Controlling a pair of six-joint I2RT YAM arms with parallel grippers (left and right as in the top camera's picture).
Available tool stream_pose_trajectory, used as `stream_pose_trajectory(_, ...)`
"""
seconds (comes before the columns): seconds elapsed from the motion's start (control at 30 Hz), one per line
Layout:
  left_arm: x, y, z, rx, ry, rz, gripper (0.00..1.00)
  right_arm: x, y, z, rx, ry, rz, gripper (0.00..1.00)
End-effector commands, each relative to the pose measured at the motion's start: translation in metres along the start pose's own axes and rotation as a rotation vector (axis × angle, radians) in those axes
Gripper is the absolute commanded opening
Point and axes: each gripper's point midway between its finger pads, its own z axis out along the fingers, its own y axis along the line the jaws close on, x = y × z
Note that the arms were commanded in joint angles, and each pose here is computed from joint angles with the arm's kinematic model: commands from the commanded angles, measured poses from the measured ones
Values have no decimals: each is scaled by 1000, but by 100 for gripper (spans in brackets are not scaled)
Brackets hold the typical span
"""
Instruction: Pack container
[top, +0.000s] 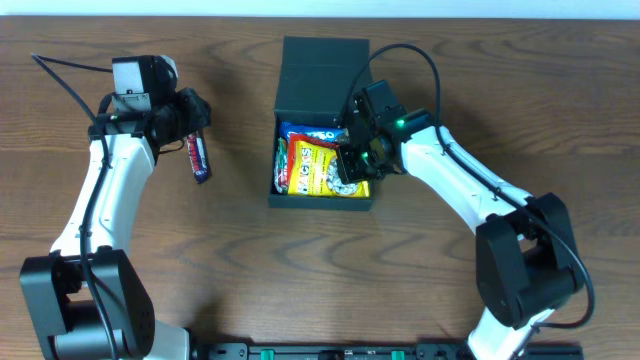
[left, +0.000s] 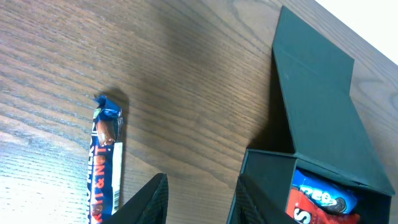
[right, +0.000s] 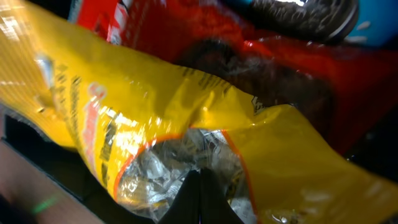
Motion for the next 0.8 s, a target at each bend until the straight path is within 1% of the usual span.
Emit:
stream_pose_trajectory(0.0,-11,-7,-12,15,-35,26,37,5,-7,10,18,27,-8,1)
stream_pose_trajectory(0.13,-9,-6,-11,12,-27,24,37,-8,3,-11,5,-4,-14,1)
stream_pose_trajectory(0.27,-7,-5,-11,9,-20,21,37,-35,22,-47,-17,-111,-67,1)
stream_pose_trajectory(0.33,-7,-5,-11,8,-20,21,37,-44,28,-56,-26,-153,-89,1)
stream_pose_trajectory(0.57,-7,-5,-11,8,-20,21,37,-38,29,-35,-52,-105,-97,1)
stream_pose_trajectory(0.77,-8,-2,-11,-8,-26,51,37,-35,18,6,-43,-41,-93,1)
